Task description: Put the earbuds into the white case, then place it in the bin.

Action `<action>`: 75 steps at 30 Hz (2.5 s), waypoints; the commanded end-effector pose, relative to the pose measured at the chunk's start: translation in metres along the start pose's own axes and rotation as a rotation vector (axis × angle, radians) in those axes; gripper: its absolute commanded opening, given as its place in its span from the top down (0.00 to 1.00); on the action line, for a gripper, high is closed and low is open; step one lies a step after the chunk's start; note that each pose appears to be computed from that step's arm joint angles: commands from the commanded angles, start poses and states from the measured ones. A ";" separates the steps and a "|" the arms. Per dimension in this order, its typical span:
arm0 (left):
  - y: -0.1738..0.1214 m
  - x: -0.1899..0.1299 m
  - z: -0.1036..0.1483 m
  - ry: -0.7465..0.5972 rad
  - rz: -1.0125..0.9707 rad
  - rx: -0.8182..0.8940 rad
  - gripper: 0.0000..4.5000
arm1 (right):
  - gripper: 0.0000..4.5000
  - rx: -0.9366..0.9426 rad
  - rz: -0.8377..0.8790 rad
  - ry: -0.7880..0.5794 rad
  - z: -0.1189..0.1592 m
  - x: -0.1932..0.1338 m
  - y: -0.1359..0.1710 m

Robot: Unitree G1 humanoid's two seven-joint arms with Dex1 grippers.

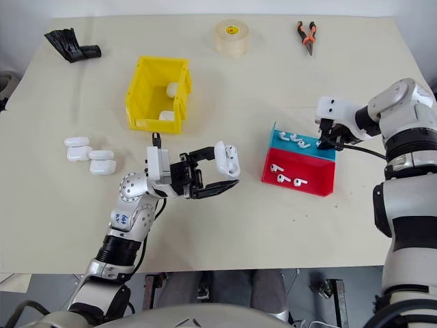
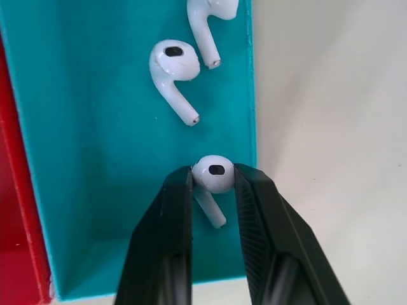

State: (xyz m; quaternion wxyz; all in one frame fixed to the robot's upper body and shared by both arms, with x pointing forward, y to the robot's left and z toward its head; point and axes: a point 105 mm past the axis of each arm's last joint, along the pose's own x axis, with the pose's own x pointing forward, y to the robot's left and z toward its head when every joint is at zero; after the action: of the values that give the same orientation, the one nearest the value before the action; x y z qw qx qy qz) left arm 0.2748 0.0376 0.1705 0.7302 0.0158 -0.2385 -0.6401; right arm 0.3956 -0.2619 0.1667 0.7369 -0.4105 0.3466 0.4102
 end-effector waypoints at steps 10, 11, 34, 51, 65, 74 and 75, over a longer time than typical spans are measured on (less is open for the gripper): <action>-0.001 0.004 0.012 -0.034 -0.022 0.044 0.35 | 0.87 0.008 -0.054 -0.105 0.013 -0.003 -0.005; -0.001 0.004 0.012 -0.035 -0.022 0.044 0.35 | 0.87 0.017 -0.065 -0.140 0.017 -0.008 -0.008; 0.002 0.002 0.014 -0.032 -0.039 0.014 0.35 | 0.87 0.429 0.553 -1.361 0.126 -0.076 0.139; 0.004 0.007 0.015 -0.041 -0.045 0.000 0.35 | 0.87 0.546 0.573 -1.394 0.140 -0.052 0.166; 0.006 0.007 0.016 -0.046 -0.034 0.005 0.35 | 0.87 0.520 0.552 -1.306 0.132 -0.029 0.177; 0.007 0.009 0.016 -0.056 -0.036 0.008 0.35 | 0.46 0.479 0.569 -1.288 0.135 -0.034 0.175; 0.007 0.009 0.016 -0.057 -0.035 0.008 0.35 | 0.40 0.475 0.563 -1.294 0.135 -0.035 0.174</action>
State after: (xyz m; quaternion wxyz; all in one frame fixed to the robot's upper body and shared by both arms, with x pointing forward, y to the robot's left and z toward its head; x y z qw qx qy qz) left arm 0.2833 0.0411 0.1720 0.7317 0.0048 -0.2170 -0.6461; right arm 0.2488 -0.0977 0.2031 0.7263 0.1956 -0.0008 0.6590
